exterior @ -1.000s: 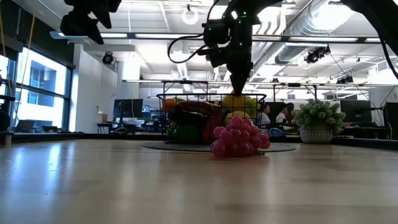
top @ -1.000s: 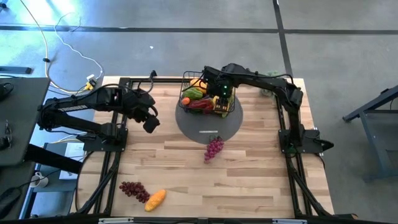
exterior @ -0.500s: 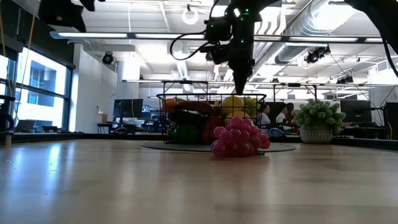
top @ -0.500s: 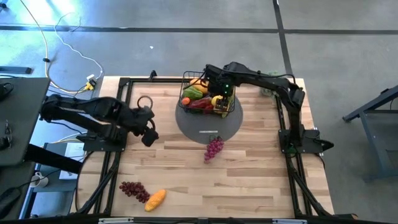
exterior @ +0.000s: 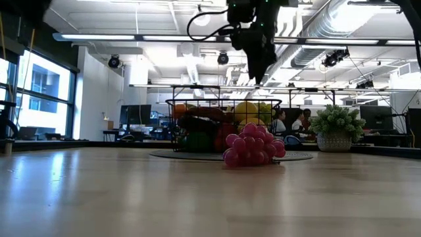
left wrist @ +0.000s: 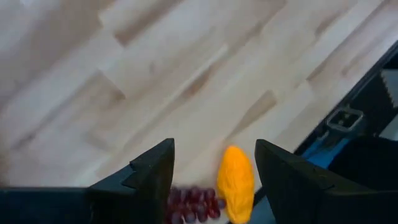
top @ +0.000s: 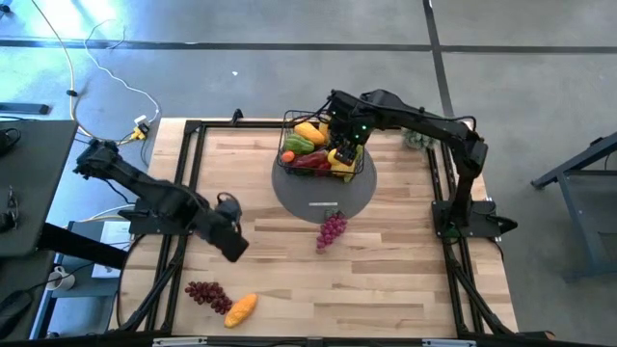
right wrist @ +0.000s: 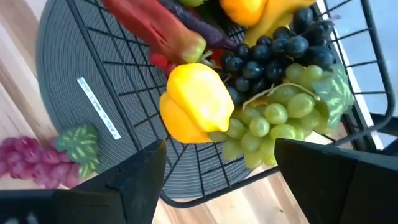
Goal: Build produce basket
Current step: Put the yellow mango into the wire basket
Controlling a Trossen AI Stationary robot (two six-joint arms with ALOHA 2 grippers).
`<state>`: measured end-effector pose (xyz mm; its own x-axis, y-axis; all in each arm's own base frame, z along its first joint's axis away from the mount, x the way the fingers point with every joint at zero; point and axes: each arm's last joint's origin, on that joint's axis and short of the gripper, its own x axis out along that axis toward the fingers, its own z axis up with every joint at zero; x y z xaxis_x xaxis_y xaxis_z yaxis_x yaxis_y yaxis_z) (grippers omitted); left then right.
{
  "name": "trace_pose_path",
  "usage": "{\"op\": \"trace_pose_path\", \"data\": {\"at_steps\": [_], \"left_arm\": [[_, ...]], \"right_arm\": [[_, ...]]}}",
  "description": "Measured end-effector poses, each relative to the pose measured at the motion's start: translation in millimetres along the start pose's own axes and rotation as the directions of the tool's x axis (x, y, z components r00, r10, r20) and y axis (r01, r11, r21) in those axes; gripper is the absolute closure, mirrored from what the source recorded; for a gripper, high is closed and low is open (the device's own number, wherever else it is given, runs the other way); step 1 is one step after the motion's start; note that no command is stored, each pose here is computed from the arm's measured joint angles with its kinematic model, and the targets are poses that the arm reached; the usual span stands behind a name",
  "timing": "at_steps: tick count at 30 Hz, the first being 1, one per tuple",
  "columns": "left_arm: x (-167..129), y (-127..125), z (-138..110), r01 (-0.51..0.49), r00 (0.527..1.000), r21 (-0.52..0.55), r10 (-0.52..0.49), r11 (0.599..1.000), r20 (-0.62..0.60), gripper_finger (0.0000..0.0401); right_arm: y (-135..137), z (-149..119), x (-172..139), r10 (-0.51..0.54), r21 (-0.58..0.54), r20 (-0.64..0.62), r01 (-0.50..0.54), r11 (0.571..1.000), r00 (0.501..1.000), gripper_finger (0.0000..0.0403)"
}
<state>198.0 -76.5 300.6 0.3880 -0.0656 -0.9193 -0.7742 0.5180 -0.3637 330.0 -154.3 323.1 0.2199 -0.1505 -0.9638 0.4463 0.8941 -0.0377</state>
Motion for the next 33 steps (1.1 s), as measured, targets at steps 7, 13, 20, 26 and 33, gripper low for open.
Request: {"op": "trace_pose_path", "data": {"at_steps": [7, 13, 20, 26, 33], "left_arm": [[26, -19, -24, -0.035, 0.996, -0.015, 0.034, 0.999, -0.084, 0.019], [48, -34, -42, -0.043, 0.993, -0.005, 0.042, 0.999, -0.106, 0.019], [76, -50, -57, -0.037, 0.992, -0.019, 0.034, 0.999, -0.123, 0.019], [96, -59, -69, -0.034, 0.99, -0.023, 0.03, 0.999, -0.14, 0.019], [116, -65, -80, -0.024, 0.988, -0.002, 0.023, 1.0, -0.151, 0.019]], "right_arm": [[5, -4, -6, 0.002, 0.05, -0.004, -0.002, 0.999, 1.0, 0.0121], [19, -9, -8, 0.009, 0.079, -0.045, -0.006, 0.997, 0.999, 0.0121], [42, -12, -9, 0.014, 0.019, -0.054, -0.013, 1.0, 0.998, 0.0121], [58, -15, -11, 0.021, 0.001, -0.052, -0.021, 1.0, 0.998, 0.0121], [70, -17, -12, 0.029, -0.034, -0.052, -0.031, 0.999, 0.998, 0.0121]]}}
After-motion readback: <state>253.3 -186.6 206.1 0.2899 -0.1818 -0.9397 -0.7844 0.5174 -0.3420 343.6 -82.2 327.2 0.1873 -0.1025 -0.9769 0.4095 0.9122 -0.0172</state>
